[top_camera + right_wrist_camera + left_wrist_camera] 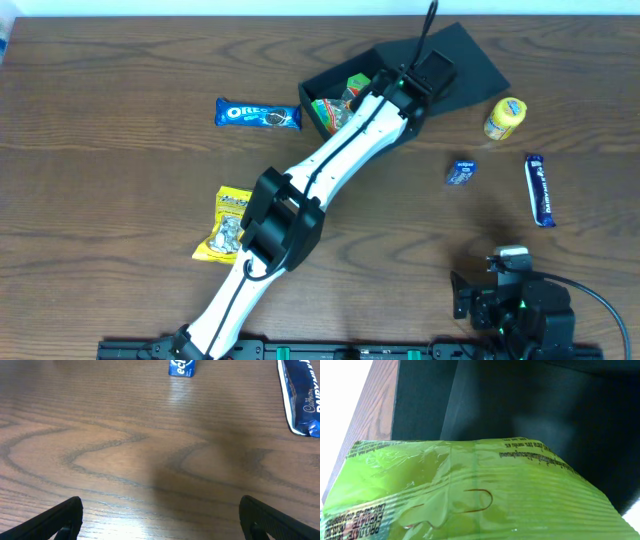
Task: Pack container
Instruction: 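Lower the Haribo bag into the box and open the left gripper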
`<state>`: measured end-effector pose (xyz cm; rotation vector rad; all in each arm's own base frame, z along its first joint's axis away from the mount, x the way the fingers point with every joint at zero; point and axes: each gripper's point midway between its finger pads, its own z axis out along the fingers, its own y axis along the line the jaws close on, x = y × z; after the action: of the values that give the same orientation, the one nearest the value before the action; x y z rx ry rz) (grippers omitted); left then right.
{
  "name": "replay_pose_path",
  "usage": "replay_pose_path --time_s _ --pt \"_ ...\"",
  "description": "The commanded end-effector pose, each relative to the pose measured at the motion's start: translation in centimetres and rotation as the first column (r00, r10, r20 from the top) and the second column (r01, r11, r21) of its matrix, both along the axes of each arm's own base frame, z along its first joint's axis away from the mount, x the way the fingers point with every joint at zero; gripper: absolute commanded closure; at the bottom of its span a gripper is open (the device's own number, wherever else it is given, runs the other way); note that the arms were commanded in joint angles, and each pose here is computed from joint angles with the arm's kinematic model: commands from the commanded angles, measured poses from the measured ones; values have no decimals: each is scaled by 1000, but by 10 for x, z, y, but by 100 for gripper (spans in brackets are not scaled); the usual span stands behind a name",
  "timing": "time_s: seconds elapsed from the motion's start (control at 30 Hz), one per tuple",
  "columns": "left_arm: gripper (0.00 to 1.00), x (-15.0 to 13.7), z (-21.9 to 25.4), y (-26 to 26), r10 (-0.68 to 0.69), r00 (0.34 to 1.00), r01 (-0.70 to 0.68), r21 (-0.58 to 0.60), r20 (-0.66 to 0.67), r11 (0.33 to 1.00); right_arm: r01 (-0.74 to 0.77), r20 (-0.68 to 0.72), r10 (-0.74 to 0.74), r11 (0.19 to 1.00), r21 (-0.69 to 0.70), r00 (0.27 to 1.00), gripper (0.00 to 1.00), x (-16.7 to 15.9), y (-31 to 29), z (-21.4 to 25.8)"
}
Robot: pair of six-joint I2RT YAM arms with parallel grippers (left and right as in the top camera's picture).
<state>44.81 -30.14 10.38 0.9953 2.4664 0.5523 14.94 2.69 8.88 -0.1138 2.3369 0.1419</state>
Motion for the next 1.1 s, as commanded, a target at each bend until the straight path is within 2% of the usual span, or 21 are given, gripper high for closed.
replay_pose_path --time_s 0.0,0.13,0.3,0.43,0.53,0.63,0.67,0.73,0.77,0.8,0.9,1.07 --pt "94 -9 -2 -7 -20 1000 20 4 -11 1000 14 -6 -14 1000 0 1000 1 -1 -2 -3" --pt "91 -15 -6 -16 -37 998 35 -39 -50 999 14 -5 -14 1000 0 1000 1 -1 -2 -3" --pt "86 -17 -7 -15 -38 997 36 -34 -60 999 14 -5 -14 1000 0 1000 1 -1 -2 -3" --pt "78 -18 -8 -15 -36 997 34 -37 -63 999 14 -5 -14 1000 0 1000 1 -1 -2 -3" --pt "67 -18 -7 -15 -36 997 34 -37 -62 999 14 -5 -14 1000 0 1000 1 -1 -2 -3" --pt "50 -16 -6 -14 -33 998 31 -31 -51 999 14 -5 -14 1000 0 1000 1 -1 -2 -3" --pt "35 -13 -3 -10 -16 999 15 -17 -29 1000 14 -5 -14 1000 0 1000 1 -1 -2 -3" --pt "27 -7 10 0 52 998 -52 5 43 999 14 -5 -14 1000 0 1000 1 -1 -2 -3" --pt "16 -6 21 6 79 994 -80 8 78 997 14 -5 -14 1000 0 1000 1 -1 -2 -3" --pt "11 -8 28 8 83 993 -84 5 81 996 14 -5 -14 1000 0 1000 1 -1 -2 -3" --pt "2 -17 44 13 104 992 -102 -18 70 995 14 -5 -14 1000 0 1000 1 -1 -2 -3" --pt "5 -54 49 5 51 993 -61 -103 -106 993 14 -5 -14 1000 0 1000 1 -1 -2 -3"
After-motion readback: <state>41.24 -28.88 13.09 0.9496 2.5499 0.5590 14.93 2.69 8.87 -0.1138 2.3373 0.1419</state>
